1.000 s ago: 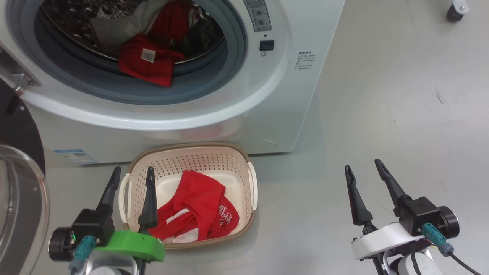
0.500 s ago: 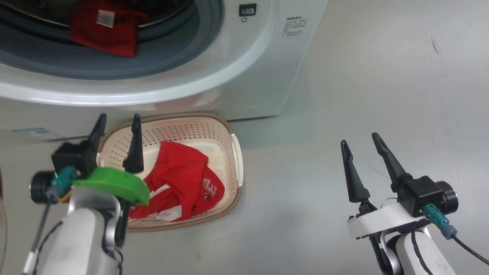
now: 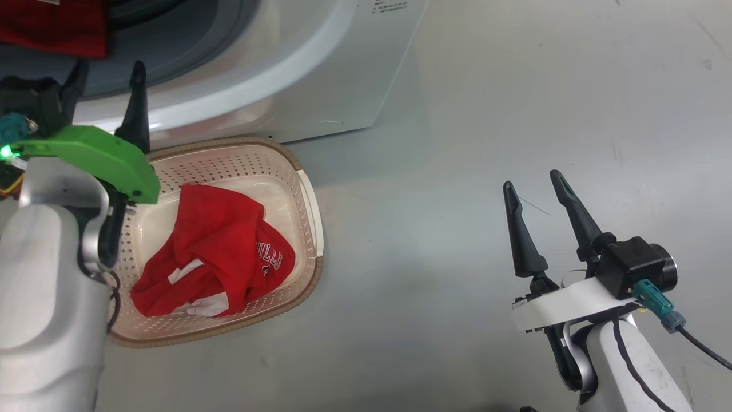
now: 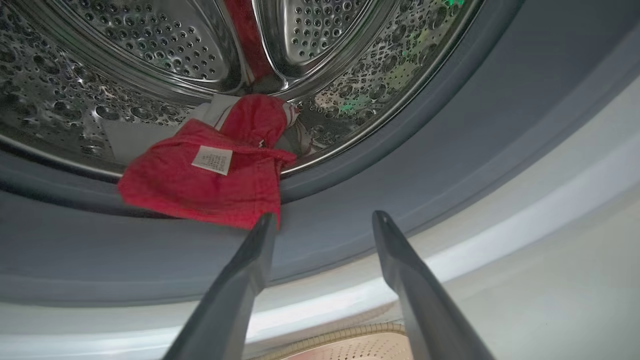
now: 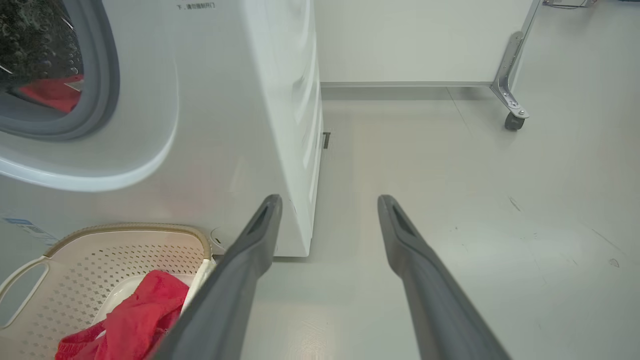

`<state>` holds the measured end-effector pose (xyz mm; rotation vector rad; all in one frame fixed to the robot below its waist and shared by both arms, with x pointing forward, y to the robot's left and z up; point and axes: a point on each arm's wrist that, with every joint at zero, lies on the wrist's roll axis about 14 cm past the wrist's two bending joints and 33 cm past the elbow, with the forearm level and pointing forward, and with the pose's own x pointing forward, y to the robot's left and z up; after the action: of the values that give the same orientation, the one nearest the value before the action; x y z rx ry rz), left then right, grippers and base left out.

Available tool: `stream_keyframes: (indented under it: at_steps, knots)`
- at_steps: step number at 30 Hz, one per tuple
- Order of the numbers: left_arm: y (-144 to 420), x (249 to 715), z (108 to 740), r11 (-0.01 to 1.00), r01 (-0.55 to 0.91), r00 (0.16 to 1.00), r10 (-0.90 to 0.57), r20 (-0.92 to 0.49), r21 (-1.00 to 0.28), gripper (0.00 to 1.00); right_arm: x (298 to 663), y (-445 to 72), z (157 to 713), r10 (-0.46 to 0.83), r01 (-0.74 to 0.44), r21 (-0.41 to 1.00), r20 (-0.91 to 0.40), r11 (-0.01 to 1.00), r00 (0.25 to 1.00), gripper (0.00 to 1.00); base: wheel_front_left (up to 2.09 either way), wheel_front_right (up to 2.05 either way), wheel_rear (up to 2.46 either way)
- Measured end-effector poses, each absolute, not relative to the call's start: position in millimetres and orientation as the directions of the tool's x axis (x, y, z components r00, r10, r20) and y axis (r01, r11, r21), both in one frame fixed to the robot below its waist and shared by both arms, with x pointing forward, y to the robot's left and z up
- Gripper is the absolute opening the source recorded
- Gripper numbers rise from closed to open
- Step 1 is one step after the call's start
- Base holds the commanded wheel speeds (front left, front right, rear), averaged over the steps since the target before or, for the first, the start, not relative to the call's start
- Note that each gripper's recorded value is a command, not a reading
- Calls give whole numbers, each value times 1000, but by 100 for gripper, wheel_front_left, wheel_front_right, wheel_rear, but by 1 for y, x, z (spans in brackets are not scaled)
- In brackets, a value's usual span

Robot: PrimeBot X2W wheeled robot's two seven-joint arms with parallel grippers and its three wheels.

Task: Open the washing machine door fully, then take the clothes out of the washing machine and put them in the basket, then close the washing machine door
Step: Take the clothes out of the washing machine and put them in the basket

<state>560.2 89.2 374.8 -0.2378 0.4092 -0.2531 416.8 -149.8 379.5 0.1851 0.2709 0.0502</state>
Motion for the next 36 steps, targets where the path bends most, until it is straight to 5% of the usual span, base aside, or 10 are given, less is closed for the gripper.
stream_keyframes:
  at_steps: [36]
  knots:
    - [102, 628, 300, 962, 191, 627, -273, -730, -196, 100, 412, -189, 355, -43, 114, 194, -336, 974, 941, 100, 0, 0, 0]
